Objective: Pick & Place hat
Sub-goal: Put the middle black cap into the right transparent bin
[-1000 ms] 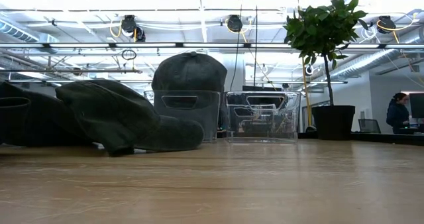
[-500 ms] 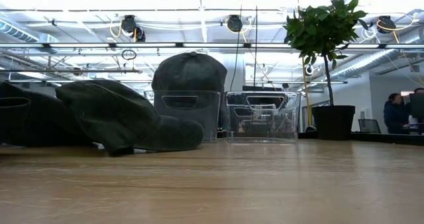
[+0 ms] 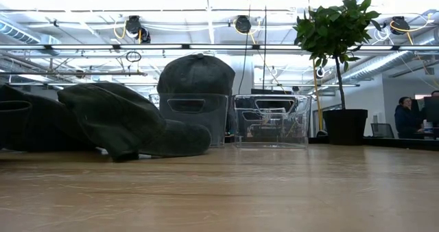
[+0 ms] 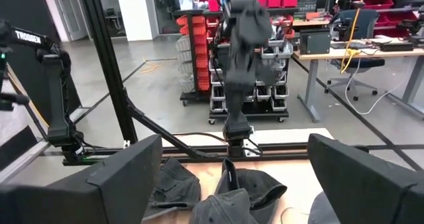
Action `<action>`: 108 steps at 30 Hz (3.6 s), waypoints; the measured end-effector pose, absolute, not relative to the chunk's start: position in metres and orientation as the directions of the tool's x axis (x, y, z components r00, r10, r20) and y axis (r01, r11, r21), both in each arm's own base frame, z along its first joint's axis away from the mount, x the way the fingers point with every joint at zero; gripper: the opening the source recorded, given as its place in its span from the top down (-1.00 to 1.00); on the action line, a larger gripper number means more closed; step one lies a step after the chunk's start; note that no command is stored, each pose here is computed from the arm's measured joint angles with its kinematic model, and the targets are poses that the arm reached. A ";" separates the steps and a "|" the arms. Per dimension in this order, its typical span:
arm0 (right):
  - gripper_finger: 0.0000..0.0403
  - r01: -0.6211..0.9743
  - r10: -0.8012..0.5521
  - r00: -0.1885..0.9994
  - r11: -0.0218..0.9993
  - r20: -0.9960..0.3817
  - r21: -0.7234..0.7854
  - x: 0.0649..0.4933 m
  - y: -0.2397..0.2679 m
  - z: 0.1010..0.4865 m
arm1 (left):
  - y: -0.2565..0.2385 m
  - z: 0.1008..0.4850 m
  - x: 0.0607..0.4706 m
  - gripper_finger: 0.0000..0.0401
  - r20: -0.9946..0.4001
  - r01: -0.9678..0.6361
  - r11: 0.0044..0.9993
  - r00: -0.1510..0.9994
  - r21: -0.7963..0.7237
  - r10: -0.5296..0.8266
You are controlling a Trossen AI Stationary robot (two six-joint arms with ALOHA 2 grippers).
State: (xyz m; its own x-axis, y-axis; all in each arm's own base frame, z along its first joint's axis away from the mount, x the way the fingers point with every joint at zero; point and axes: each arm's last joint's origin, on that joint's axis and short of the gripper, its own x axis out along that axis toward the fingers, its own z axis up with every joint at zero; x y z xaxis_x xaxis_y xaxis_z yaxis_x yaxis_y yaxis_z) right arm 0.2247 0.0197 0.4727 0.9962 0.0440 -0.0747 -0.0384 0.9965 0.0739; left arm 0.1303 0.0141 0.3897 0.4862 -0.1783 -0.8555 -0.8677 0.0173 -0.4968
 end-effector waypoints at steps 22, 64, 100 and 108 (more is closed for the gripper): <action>-0.81 -0.045 0.046 0.996 0.999 -0.071 0.011 0.225 0.020 0.473 | -0.038 0.275 0.173 -0.39 -0.843 -0.885 -0.155 0.466 -0.439 -0.269; -0.81 -0.046 0.045 0.998 0.999 -0.048 -0.004 0.225 0.020 0.475 | -0.067 0.175 0.199 -0.21 -0.713 -0.678 -0.262 0.698 -0.686 0.060; -0.81 -0.122 0.125 0.990 0.992 -0.073 0.043 0.224 0.022 0.473 | -0.061 0.300 0.224 0.88 -0.362 -0.336 0.139 0.898 -0.931 -0.251; -0.81 -0.119 0.122 0.990 0.992 -0.074 0.043 0.224 0.022 0.473 | -0.043 0.360 0.216 0.88 -0.447 -0.360 0.295 0.837 -0.885 -0.317</action>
State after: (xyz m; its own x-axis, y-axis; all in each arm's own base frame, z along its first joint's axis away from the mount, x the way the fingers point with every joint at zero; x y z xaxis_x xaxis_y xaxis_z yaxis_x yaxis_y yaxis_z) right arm 0.2243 0.0218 0.4729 0.9897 0.1221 -0.0745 -0.1192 0.9919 0.0431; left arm 0.2158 -0.0427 0.3596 0.8368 -0.3168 -0.4465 -0.3603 0.2955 -0.8848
